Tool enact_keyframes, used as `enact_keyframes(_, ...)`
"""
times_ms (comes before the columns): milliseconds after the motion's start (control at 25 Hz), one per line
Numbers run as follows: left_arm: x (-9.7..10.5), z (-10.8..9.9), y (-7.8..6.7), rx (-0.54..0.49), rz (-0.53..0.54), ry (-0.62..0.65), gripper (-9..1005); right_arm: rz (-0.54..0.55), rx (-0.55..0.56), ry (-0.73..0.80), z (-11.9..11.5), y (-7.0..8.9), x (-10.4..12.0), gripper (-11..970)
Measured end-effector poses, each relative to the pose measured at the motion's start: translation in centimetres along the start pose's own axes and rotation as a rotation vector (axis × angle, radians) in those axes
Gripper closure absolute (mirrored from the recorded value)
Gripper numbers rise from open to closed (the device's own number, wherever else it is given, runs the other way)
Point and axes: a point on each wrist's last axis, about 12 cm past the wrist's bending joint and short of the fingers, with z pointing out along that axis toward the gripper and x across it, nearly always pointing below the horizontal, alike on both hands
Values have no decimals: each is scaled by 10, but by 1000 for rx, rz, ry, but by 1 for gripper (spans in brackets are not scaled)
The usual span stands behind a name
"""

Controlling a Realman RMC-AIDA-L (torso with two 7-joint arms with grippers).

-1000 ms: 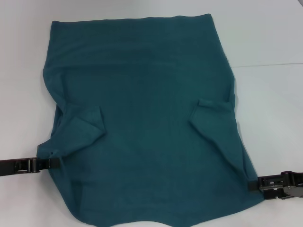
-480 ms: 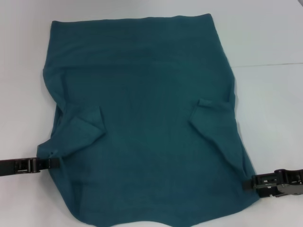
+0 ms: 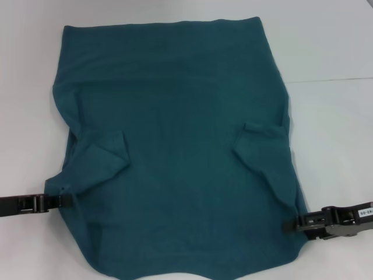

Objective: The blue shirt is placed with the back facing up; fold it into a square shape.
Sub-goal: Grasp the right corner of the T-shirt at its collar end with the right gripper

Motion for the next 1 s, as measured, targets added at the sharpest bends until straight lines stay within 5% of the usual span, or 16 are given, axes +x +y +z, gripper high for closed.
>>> enact_keyframes(1000,-1,0,0,2,7,-13,910,-1,-2,71,12,11,-2,31)
